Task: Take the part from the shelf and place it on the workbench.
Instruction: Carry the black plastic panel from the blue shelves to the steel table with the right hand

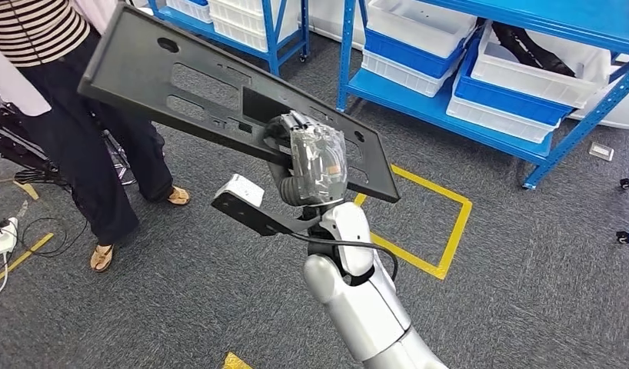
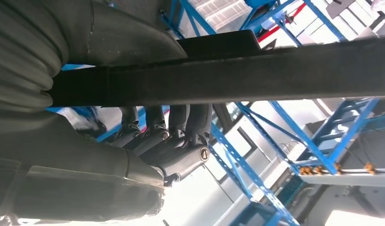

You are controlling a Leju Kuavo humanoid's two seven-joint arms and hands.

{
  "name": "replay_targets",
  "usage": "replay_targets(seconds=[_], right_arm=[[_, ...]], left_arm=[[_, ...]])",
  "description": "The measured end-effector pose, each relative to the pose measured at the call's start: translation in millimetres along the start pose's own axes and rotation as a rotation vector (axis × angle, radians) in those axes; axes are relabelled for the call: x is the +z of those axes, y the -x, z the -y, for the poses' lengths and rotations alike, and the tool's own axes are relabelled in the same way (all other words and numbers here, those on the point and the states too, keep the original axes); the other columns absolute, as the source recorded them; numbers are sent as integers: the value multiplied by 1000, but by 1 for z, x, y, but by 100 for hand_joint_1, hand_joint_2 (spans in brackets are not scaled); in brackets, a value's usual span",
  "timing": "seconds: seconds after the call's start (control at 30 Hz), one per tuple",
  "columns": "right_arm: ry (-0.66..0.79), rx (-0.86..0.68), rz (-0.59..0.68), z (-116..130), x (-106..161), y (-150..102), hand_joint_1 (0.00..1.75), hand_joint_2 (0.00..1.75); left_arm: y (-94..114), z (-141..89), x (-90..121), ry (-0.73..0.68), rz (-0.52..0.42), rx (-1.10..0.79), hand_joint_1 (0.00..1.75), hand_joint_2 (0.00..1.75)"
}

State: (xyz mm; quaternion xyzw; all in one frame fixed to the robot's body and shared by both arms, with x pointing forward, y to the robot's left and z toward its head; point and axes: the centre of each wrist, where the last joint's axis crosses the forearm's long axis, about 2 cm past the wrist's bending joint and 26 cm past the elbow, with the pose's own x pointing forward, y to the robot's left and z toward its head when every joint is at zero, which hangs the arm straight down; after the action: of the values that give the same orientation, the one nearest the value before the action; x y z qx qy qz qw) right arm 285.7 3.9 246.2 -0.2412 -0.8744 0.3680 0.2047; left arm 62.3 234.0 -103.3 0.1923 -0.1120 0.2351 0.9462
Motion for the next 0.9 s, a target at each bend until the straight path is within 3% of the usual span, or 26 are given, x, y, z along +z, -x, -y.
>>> replay_targets(seconds=[0.2, 0.3, 0.4, 0.53, 0.77, 0.9], right_arm=[[-40, -350, -141, -9, 39, 26, 175, 175], [-51, -435, -219, -18, 70, 34, 175, 175], [-66, -500, -264, -22, 83, 37, 175, 175], [-66, -724, -348, -28, 105, 43, 175, 175], [-4, -774, -452, -34, 162, 70, 175, 175], [43, -824, -449, -30, 177, 82, 175, 175]], left_arm=[[-3, 1, 0, 21, -30, -158, 0, 175], [1, 2, 2, 21, -47, -176, 0, 175], [2, 4, 3, 22, -53, -185, 0, 175], [5, 5, 5, -17, -78, -186, 0, 175], [14, 12, 12, -68, -131, -150, 0, 175], [15, 13, 13, -60, -138, -152, 0, 175]])
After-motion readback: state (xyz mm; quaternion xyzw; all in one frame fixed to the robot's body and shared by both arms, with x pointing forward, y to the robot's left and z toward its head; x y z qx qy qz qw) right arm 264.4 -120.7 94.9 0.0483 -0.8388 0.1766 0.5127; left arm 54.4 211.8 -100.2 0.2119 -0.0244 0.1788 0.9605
